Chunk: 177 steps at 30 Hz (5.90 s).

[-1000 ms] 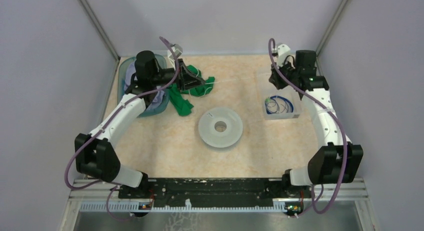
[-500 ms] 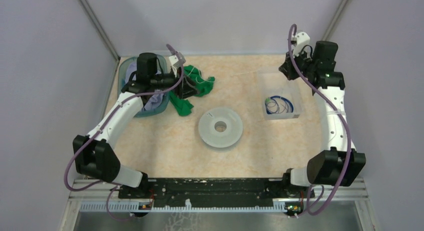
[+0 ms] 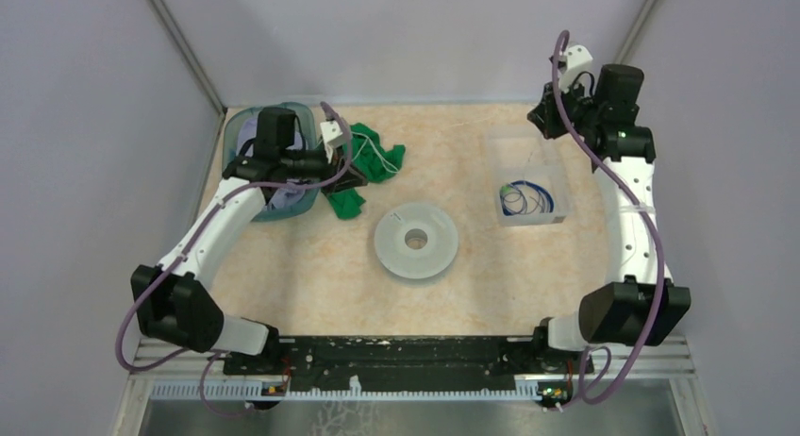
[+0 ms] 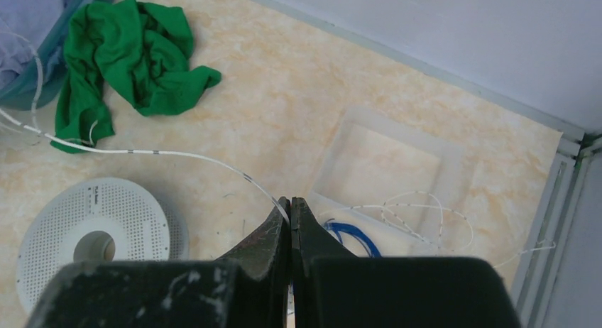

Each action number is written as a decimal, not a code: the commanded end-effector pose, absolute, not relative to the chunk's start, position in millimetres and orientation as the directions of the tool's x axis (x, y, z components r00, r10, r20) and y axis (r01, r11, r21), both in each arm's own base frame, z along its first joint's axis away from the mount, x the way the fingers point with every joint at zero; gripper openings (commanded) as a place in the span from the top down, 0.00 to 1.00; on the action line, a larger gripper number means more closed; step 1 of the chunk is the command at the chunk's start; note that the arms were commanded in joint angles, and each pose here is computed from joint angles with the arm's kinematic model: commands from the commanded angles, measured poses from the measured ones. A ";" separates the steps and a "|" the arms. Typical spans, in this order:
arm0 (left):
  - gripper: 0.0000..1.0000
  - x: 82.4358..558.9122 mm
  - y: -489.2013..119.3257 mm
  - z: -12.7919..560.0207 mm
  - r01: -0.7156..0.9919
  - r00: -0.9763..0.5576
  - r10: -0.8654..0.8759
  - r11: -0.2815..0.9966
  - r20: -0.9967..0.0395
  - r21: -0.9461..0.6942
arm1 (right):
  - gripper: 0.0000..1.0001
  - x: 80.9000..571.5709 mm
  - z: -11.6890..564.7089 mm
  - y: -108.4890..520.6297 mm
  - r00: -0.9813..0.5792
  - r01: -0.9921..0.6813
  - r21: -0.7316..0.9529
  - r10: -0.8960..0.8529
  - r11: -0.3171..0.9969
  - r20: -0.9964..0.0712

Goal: Wrap the cables
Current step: Adjust the cable at the center of the board.

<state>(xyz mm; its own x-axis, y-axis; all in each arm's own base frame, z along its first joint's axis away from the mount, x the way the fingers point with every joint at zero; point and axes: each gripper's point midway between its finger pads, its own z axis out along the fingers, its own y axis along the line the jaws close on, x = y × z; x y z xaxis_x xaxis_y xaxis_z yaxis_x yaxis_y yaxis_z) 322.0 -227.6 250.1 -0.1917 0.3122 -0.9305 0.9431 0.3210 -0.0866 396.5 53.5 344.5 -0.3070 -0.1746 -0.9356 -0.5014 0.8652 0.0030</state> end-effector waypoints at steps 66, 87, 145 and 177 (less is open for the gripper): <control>1.00 213.8 -300.4 297.3 0.976 0.041 0.241 -0.217 -0.970 -0.013 | 0.69 253.9 368.1 328.2 -0.135 -0.988 0.142 -0.098 -0.066 -0.986; 0.42 283.8 -140.3 117.2 0.957 0.128 0.892 0.004 -0.434 0.291 | 0.60 334.5 308.8 235.3 -0.257 -0.889 0.188 -0.116 0.419 -0.959; 0.43 341.1 -112.6 89.2 0.919 -0.052 0.933 0.184 -0.356 0.349 | 0.28 300.1 285.5 260.1 -0.240 -0.933 0.174 -0.183 0.315 -0.954; 0.50 347.2 -122.5 78.4 0.972 0.122 0.923 -0.037 -0.365 0.231 | 0.30 296.5 271.6 256.1 -0.238 -0.933 0.165 -0.201 0.321 -0.950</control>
